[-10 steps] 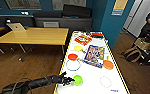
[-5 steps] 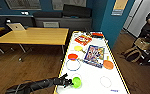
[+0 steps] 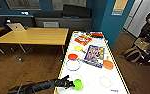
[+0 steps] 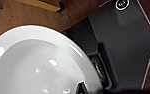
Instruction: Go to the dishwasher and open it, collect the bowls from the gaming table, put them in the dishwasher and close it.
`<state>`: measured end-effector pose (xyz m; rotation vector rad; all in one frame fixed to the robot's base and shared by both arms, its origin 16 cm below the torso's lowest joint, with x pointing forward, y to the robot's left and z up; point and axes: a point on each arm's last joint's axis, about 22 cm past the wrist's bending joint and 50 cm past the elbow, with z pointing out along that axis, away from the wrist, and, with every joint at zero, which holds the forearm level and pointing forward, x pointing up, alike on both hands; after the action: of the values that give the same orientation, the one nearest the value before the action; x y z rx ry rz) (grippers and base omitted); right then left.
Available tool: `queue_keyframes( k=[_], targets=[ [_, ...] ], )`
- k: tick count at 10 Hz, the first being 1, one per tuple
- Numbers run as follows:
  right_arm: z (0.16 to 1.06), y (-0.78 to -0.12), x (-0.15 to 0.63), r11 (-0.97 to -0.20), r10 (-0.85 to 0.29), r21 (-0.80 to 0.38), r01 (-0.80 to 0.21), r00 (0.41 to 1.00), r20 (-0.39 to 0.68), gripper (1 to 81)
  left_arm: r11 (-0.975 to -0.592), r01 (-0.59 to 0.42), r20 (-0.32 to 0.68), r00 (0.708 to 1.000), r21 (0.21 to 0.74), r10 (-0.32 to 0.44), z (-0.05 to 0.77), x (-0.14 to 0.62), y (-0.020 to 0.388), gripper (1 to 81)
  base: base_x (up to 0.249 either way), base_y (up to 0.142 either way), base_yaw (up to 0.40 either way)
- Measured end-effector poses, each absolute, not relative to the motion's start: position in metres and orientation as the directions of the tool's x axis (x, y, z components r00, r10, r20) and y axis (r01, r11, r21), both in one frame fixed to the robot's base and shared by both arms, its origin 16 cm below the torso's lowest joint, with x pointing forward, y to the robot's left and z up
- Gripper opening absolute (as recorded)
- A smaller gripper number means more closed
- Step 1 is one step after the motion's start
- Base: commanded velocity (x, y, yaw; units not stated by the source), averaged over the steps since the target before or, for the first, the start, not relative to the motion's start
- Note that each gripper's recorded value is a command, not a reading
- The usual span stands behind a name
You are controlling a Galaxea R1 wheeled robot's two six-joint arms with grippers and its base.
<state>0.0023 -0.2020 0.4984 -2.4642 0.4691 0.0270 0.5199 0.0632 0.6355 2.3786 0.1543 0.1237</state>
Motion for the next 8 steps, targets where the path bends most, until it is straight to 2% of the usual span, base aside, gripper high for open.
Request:
queue_keyframes(
  k=[2, 5, 6, 8],
  targets=[
    [0.498, -0.202, 0.002, -0.744, -0.324, -0.577, -0.338, 0.937, -0.130, 1.0, -0.712, 0.048, 0.052, 0.992, 0.700, 0.118, 0.649, 0.518, 0.063, 1.0, 0.000, 0.000, 0.000],
    [0.498, -0.203, 0.001, -0.745, -0.322, -0.576, -0.336, 0.938, -0.131, 1.0, -0.651, -0.042, 0.089, 0.995, 0.758, 0.041, 0.703, 0.512, 0.046, 1.0, 0.000, 0.000, 0.000],
    [0.498, -0.204, 0.001, -0.746, -0.322, -0.575, -0.336, 0.938, -0.130, 1.0, -0.641, -0.060, 0.101, 0.994, 0.765, 0.028, 0.718, 0.510, 0.055, 1.0, 0.000, 0.000, 0.000],
    [0.499, -0.204, -0.001, -0.746, -0.321, -0.574, -0.337, 0.938, -0.132, 1.0, -0.652, -0.062, 0.114, 0.993, 0.756, 0.038, 0.734, 0.504, 0.100, 1.0, 0.000, 0.000, 0.000]
  ],
)
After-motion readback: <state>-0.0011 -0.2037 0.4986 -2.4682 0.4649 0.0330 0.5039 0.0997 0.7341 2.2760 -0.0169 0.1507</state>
